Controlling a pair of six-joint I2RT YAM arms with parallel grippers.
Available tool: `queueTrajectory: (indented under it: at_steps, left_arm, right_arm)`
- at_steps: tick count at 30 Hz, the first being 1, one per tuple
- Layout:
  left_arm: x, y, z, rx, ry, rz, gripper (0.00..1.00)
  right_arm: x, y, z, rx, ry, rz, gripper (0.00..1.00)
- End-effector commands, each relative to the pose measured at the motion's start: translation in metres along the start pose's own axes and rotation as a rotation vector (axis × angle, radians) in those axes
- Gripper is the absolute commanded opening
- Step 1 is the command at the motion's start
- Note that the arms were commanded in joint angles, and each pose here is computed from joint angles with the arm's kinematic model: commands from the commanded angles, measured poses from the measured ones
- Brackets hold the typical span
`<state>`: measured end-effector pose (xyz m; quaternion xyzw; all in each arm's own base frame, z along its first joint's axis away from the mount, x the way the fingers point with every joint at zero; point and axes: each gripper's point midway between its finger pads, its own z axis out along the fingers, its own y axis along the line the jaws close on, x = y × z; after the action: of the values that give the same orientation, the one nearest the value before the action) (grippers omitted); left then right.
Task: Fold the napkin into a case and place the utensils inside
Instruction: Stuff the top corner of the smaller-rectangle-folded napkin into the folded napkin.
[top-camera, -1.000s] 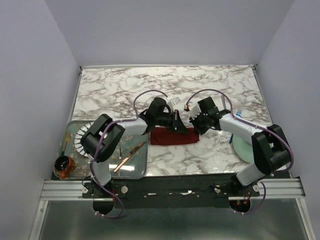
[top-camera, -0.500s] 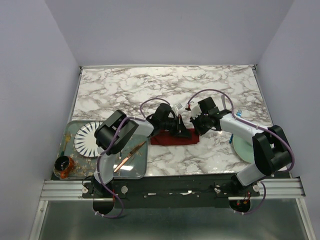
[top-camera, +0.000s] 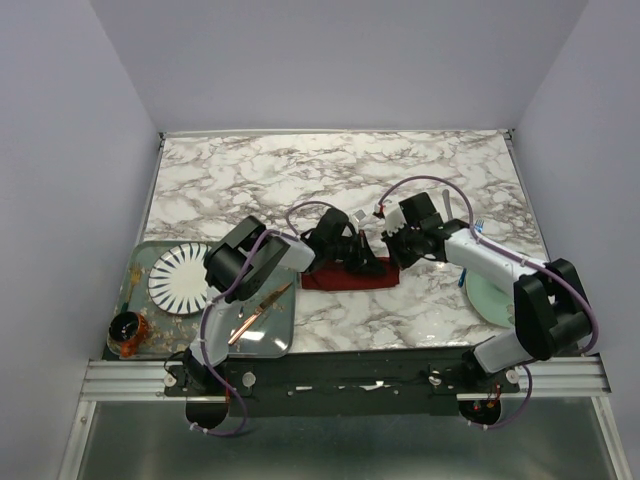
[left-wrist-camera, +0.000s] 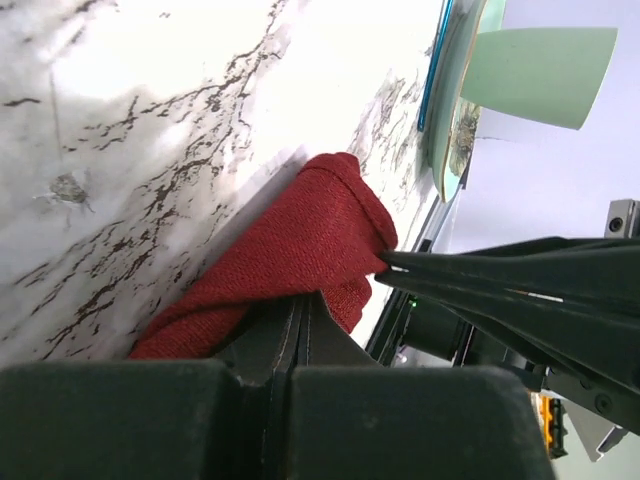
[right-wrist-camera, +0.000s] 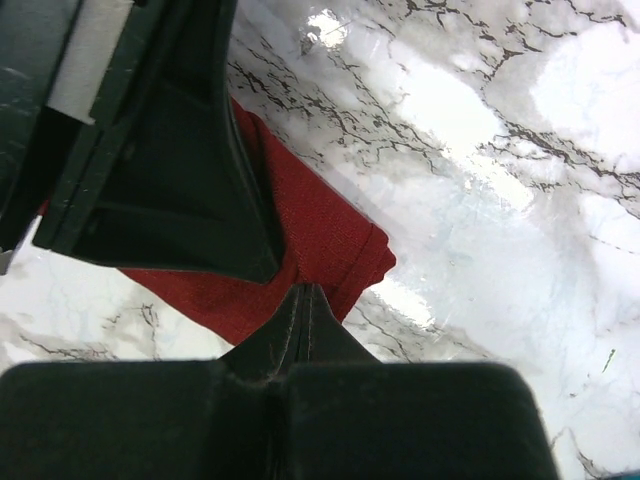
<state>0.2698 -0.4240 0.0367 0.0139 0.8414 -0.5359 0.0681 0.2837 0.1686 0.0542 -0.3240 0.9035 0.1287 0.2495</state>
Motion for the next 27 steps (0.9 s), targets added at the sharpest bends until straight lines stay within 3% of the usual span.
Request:
queueTrajectory:
  at_steps: [1,6,13,17,19,25,27]
  left_arm:
    - [0.002,0.033,0.008,-0.094,-0.020,-0.073,0.00]
    - [0.001,0.032,0.010,-0.080,-0.009,-0.063,0.00]
    - [-0.016,-0.017,0.004,0.037,-0.031,0.051,0.01]
    - [-0.012,-0.034,-0.012,0.050,-0.016,0.144,0.15]
    - [-0.011,-0.040,-0.029,0.048,-0.020,0.208,0.30]
    - [-0.009,-0.015,-0.078,-0.064,-0.019,0.246,0.40]
    - [-0.012,-0.006,-0.093,-0.111,-0.012,0.318,0.42]
  right_arm:
    - [0.007,0.008,-0.007,-0.037,0.010,0.021,0.01]
    - [0.016,0.014,-0.001,-0.078,0.035,0.000,0.01]
    - [0.030,0.002,0.014,-0.036,0.123,-0.017,0.01]
    - [0.031,-0.003,0.017,-0.013,0.152,-0.005,0.01]
    - [0.031,-0.006,0.018,0.003,0.160,-0.001,0.01]
    - [0.028,-0.004,0.016,-0.008,0.149,-0.002,0.01]
    - [0.026,-0.002,0.015,-0.018,0.139,-0.004,0.01]
